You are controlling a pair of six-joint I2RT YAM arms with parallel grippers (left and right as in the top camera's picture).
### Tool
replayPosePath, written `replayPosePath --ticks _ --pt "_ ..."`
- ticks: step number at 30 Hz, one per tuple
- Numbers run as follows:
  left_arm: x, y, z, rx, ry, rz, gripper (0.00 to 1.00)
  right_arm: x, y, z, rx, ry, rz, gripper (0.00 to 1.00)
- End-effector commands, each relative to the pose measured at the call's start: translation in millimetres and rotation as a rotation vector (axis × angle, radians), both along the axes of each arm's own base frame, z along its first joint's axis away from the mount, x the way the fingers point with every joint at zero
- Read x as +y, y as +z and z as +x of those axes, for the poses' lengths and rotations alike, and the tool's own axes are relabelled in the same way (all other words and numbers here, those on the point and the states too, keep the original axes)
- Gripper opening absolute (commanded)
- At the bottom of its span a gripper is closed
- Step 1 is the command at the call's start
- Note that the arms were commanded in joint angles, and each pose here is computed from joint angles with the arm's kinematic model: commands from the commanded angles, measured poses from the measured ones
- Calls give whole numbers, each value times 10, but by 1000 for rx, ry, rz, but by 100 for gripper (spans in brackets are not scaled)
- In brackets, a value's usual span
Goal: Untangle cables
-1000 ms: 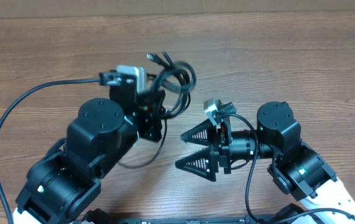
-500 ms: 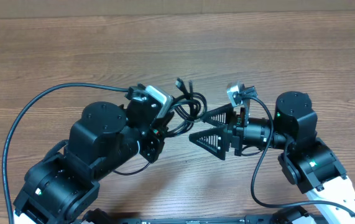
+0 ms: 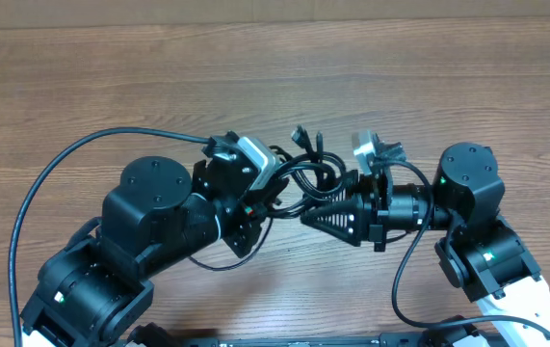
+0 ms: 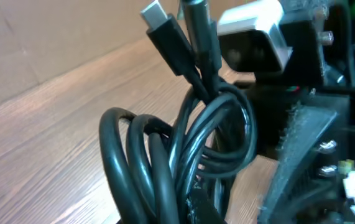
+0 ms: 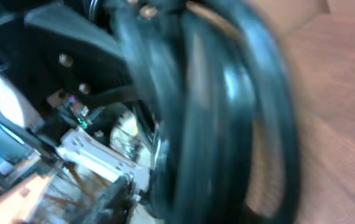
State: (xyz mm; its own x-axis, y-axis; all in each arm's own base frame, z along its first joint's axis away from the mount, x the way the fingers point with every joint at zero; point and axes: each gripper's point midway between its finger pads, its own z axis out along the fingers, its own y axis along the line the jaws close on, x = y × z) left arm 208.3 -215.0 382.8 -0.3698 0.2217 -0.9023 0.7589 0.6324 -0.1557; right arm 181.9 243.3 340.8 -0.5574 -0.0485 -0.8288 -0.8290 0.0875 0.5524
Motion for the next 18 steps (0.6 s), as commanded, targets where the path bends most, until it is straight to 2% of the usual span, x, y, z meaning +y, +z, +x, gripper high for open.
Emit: replayPosePath --ticks 1,3,6,18 --pt "3 150 -28 8 12 -72 4 -11 91 -108 -31 50 21 25" --pt "-4 176 -20 8 16 -86 4 -10 95 -126 -31 61 23 20" --pt "-3 193 -10 24 31 -106 4 -10 96 -132 -30 65 23 4" --pt "-22 264 98 94 107 -201 5 -9 99 -159 -23 79 26 4"
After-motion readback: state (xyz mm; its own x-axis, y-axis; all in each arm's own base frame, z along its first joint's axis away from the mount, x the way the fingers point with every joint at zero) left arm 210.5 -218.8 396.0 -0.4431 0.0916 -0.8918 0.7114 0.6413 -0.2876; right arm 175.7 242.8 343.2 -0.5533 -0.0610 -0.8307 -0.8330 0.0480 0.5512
